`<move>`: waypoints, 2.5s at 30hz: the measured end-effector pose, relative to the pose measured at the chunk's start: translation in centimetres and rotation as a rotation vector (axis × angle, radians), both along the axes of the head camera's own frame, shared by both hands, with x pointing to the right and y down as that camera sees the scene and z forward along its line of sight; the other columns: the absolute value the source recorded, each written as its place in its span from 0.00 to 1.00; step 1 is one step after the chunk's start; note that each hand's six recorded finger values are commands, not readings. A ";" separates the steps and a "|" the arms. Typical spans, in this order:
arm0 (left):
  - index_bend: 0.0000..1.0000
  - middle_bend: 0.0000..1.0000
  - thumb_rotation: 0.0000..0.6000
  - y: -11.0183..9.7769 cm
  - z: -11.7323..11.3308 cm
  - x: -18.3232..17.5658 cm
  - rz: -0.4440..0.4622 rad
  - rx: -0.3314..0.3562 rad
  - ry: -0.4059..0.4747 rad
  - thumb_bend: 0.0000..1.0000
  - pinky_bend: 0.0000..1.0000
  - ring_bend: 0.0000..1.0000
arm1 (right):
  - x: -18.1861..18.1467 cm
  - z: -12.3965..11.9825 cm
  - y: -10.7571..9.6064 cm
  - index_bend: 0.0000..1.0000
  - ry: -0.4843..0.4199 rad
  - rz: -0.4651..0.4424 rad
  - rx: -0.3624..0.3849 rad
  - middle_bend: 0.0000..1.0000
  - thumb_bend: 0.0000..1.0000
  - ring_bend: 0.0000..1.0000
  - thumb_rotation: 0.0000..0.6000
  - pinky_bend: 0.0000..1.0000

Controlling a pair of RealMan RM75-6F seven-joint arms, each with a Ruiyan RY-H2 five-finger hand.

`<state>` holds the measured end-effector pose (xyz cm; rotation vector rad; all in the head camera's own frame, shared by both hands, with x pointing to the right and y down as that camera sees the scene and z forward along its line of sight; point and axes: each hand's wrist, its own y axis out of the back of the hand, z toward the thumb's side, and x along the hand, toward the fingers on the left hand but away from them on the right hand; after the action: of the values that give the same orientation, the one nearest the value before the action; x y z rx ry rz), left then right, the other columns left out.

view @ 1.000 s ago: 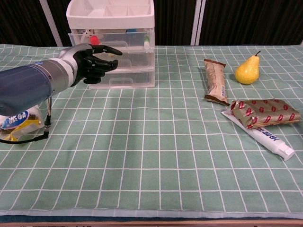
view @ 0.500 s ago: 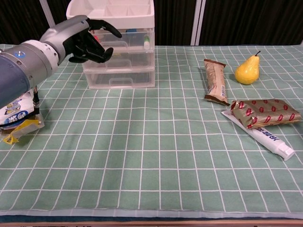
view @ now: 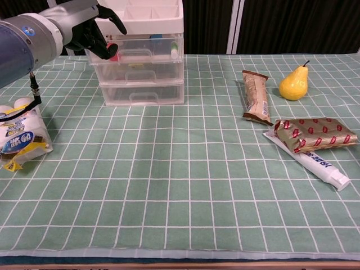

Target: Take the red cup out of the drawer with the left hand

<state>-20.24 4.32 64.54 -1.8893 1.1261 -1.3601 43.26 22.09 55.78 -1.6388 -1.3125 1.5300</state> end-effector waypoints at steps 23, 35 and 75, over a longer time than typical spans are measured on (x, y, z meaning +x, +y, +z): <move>0.42 1.00 1.00 -0.5 0.0 -1.1 -0.072 -0.102 -0.050 0.50 1.00 1.00 | -0.1 0.0 0.0 0.00 -0.005 0.003 -0.001 0.00 0.07 0.00 1.00 0.23; 0.43 1.00 1.00 0.9 -1.0 -1.4 -0.044 -0.143 -0.018 0.50 1.00 1.00 | -0.1 -0.1 0.0 0.00 -0.007 0.003 0.001 0.00 0.07 0.00 1.00 0.23; 0.44 1.00 1.00 -0.8 -5.8 0.6 0.225 -0.030 -0.160 0.19 1.00 1.00 | 0.0 -0.2 0.0 0.00 -0.012 0.009 0.005 0.00 0.07 0.00 1.00 0.23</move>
<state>-19.66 3.56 58.79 -1.8291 0.7942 -1.3783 43.26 22.07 55.61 -1.6434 -1.3304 1.5237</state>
